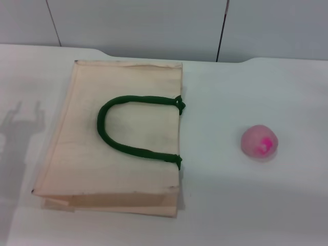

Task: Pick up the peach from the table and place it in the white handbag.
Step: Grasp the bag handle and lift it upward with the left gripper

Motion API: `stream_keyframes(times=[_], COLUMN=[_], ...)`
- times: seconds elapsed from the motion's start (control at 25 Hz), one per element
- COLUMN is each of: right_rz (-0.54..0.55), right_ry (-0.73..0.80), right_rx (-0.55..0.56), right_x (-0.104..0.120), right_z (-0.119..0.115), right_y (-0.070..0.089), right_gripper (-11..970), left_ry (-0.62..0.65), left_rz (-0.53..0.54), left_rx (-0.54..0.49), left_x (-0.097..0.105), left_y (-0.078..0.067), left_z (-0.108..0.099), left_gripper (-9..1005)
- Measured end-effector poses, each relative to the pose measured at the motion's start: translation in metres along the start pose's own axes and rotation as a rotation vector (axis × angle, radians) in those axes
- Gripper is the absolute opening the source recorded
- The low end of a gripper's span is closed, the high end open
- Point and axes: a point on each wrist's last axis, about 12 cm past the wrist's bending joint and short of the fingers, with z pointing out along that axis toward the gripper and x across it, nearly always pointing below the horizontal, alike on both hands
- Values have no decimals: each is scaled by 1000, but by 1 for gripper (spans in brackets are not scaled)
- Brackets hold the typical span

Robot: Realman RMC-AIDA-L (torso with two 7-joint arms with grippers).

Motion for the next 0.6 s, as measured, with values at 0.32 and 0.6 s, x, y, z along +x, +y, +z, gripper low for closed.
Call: stream_keyframes(times=[0.32,0.6], right_rz=[0,0], right_ry=[0,0], right_rx=[0,0], right_x=[0,0], right_z=[0,0], right_y=[0,0], right_gripper=[894,893], left_ry=[0,3], left_rz=[0,1], left_rx=[-1,2], left_x=[0,0], left_y=[0,0], left_z=[0,0], left_gripper=[440,441])
